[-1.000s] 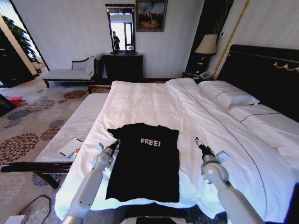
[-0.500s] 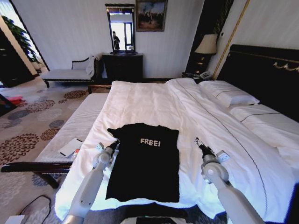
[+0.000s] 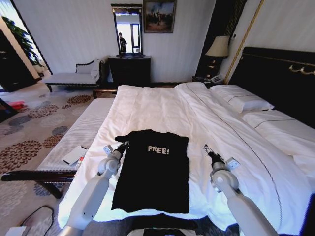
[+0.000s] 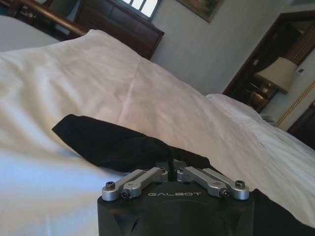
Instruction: Fold the clothes on the bed.
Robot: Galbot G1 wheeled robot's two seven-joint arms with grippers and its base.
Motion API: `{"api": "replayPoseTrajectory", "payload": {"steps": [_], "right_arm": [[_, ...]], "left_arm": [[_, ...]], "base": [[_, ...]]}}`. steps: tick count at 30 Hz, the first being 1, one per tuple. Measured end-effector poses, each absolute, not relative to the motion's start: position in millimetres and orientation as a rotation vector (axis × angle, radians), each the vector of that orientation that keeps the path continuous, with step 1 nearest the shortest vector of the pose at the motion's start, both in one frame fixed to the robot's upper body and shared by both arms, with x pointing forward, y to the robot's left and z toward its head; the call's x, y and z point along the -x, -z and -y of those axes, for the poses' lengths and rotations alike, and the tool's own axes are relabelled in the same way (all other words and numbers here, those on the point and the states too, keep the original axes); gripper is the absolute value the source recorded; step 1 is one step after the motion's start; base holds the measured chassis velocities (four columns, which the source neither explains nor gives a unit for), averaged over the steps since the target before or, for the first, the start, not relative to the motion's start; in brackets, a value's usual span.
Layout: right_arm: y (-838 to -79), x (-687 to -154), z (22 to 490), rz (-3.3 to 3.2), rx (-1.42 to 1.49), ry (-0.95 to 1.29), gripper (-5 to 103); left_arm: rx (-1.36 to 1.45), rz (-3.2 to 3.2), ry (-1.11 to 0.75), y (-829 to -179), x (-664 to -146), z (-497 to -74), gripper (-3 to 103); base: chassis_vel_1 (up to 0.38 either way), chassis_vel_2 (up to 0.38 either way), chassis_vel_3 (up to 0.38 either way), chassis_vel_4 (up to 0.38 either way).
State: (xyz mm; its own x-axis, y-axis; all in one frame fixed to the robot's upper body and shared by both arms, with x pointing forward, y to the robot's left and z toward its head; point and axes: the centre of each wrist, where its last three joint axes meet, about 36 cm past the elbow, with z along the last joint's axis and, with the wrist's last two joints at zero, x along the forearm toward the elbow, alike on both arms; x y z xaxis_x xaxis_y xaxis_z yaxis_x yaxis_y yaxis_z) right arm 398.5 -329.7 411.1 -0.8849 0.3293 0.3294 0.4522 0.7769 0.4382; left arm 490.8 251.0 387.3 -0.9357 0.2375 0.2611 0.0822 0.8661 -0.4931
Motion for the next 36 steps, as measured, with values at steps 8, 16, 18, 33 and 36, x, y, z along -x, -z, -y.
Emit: {"api": "replayPoseTrajectory", "payload": {"steps": [8, 16, 18, 33, 36], "right_arm": [[-409.5, -399.2, 326.1, 2.731, 0.606, 0.76, 100], [-407.8, -395.6, 325.7, 2.725, 0.61, 0.755, 100], [-407.3, -394.2, 326.1, 2.724, 0.613, 0.752, 100], [-408.1, -386.2, 329.0, 2.719, 0.64, 0.743, 100], [-408.4, -383.7, 333.2, 2.719, 0.655, 0.736, 100]], "left_arm": [[0.302, 2.775, -0.584, -393.8, -489.8, -250.0, 3], [0.177, 2.735, -0.582, -368.8, -485.9, -266.4, 3], [0.152, 2.725, -0.59, -364.3, -482.1, -270.2, 5], [0.118, 2.723, -0.721, -380.9, -445.1, -283.5, 57], [0.118, 2.72, -0.802, -388.8, -437.4, -288.2, 68]], "base": [[0.0, 0.0, 0.0, 0.0], [0.0, 0.0, 0.0, 0.0], [0.0, 0.0, 0.0, 0.0], [0.0, 0.0, 0.0, 0.0], [0.0, 0.0, 0.0, 0.0]]}}
